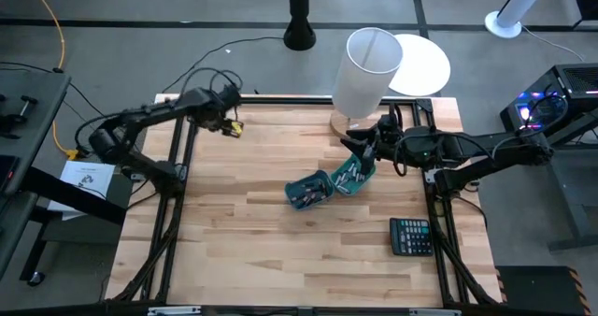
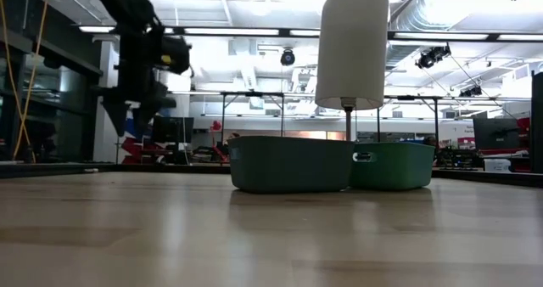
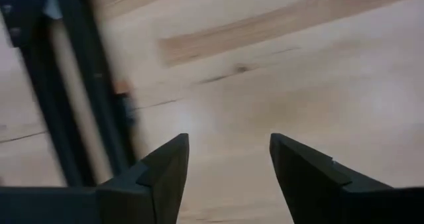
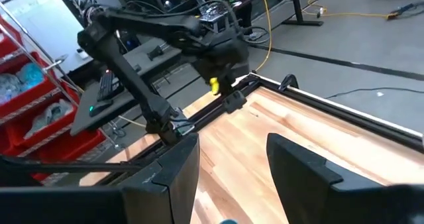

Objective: Sort batteries
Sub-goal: Put the black battery into the blue bin

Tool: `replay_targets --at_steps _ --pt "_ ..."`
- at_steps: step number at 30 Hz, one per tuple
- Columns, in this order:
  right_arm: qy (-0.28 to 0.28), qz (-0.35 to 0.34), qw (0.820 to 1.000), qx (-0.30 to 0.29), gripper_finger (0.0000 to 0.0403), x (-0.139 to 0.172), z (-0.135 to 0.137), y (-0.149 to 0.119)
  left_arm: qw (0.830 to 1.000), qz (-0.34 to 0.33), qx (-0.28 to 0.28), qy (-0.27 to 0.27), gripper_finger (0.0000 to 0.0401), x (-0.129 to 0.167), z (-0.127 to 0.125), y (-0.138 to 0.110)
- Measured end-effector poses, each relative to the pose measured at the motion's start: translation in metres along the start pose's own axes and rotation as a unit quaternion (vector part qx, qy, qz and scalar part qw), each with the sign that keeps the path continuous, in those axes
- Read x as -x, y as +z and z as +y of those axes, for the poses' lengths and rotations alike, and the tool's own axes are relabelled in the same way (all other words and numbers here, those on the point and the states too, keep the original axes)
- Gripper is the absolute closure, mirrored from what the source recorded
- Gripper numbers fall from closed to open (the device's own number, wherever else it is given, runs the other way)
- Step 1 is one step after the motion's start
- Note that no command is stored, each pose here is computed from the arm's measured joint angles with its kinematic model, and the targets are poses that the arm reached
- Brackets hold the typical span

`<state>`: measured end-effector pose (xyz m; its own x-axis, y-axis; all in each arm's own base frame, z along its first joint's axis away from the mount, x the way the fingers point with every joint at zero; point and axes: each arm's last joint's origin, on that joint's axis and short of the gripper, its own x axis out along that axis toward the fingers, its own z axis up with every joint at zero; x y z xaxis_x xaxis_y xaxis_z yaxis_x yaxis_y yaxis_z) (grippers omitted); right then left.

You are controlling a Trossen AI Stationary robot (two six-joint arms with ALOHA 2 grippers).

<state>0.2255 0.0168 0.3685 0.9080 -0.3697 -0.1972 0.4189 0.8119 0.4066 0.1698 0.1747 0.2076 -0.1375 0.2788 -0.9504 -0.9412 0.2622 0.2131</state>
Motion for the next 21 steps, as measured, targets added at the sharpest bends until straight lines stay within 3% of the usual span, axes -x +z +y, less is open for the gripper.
replay_targets --at_steps 4,10,16,19,21 --pt "-0.003 0.000 1.000 0.018 0.0231 -0.001 -0.001 0.000 0.998 0.057 -0.009 0.041 0.0219 -0.015 0.013 0.019" --pt "-0.002 0.005 1.000 0.024 0.0231 -0.004 -0.006 0.003 0.980 0.155 -0.057 0.107 0.0257 -0.043 0.011 0.045" --pt "0.005 0.013 1.000 0.022 0.0231 -0.006 -0.010 0.004 0.940 0.238 -0.147 0.197 0.0326 -0.068 0.003 0.059" --pt "0.018 0.023 0.999 0.023 0.0231 -0.006 -0.010 0.003 0.920 0.272 -0.188 0.210 0.0383 -0.078 0.000 0.065" --pt "0.027 0.032 0.999 0.024 0.0231 -0.006 -0.009 0.003 0.910 0.287 -0.215 0.208 0.0393 -0.082 -0.003 0.069"
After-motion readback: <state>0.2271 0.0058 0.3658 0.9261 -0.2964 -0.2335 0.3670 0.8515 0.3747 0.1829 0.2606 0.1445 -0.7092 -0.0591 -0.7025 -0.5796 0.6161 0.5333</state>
